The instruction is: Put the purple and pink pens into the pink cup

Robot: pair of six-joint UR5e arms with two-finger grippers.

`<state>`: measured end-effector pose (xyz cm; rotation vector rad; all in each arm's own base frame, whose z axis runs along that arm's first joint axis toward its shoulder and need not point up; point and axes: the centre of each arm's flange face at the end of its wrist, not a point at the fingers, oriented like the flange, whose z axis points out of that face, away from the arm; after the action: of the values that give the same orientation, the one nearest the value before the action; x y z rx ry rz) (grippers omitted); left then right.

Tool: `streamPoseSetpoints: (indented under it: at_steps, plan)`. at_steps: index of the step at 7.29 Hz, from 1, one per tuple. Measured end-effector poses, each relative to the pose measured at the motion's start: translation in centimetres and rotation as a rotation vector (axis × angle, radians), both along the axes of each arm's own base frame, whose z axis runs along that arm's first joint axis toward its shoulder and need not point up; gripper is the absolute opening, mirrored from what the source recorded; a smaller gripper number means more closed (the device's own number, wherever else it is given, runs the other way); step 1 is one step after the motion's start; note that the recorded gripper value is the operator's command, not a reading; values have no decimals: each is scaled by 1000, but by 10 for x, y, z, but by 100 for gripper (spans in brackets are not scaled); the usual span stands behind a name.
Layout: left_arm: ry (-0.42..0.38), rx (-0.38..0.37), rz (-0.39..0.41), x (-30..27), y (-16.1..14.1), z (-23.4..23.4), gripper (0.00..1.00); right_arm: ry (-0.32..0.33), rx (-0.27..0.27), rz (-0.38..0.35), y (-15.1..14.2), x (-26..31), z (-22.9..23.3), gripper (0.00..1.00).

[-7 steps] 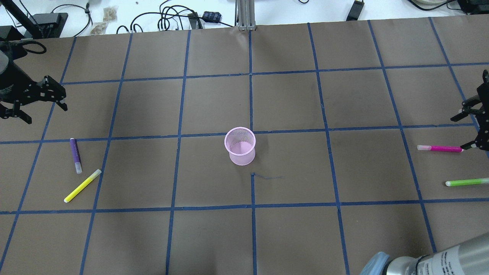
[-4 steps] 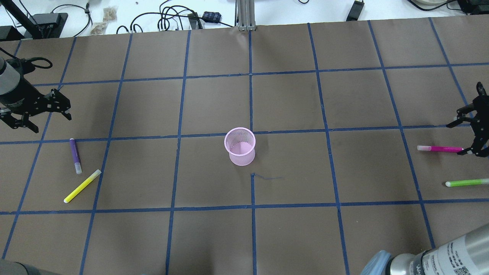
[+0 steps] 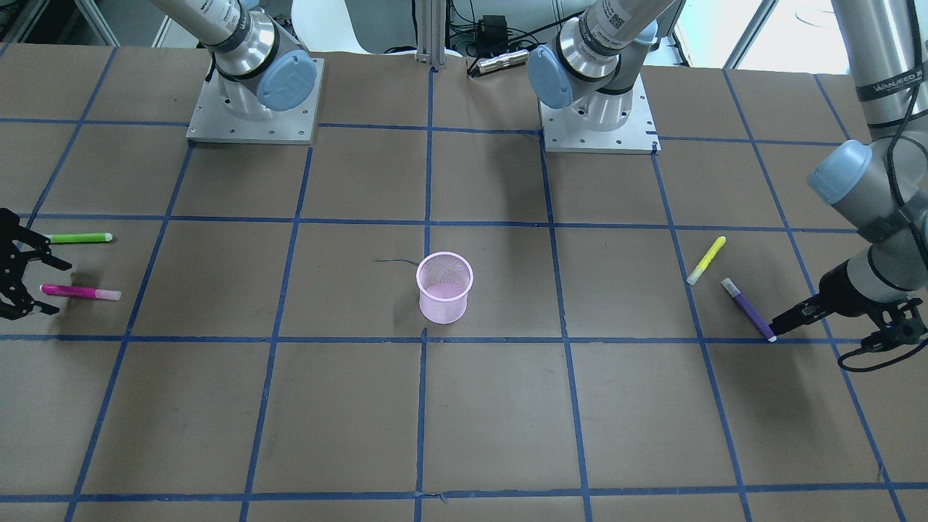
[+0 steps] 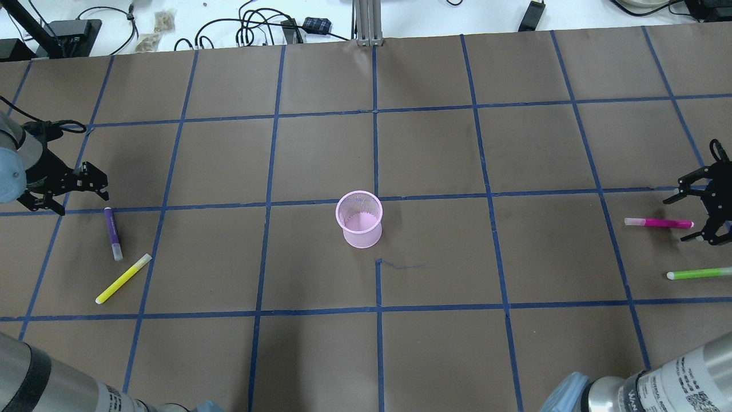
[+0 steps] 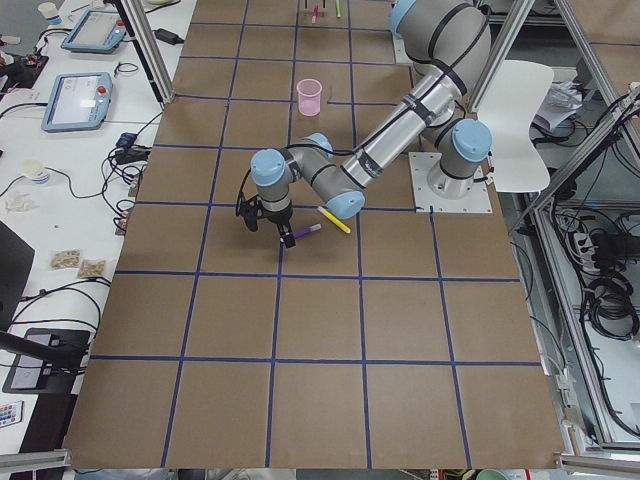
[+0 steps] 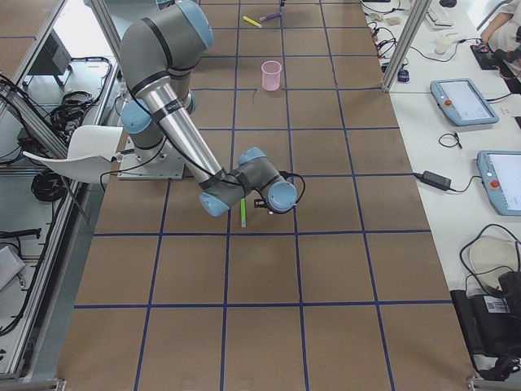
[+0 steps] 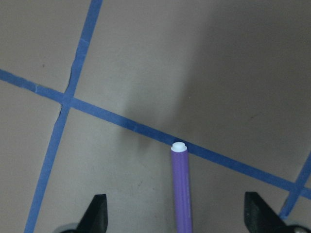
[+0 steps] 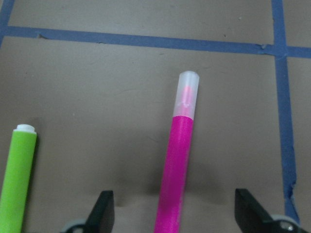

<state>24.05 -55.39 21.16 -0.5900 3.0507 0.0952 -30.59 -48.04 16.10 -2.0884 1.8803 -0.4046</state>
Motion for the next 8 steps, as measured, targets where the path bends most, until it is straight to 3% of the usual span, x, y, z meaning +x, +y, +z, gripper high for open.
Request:
streamPoseSetpoints:
  at_steps: [1, 2, 4, 6, 7, 8]
  plan:
    - [4, 6, 27, 1, -1, -9, 100, -1, -5, 8, 2, 2, -2, 58]
    - [7, 10, 66, 1, -3, -16, 100, -1, -12, 8, 1, 2, -2, 40]
    - [6, 13, 115, -1, -6, -29, 94, -2, -28, 4, 0, 2, 0, 21]
    - [8, 16, 130, -1, -9, -39, 88, 13, -43, 3, -2, 1, 2, 10]
    - [9, 15, 125, -1, -10, -40, 74, 20, -47, 0, -2, 0, 4, 7]
    - [10, 13, 122, -1, -10, -40, 68, 27, -52, -2, -3, -1, 8, 6]
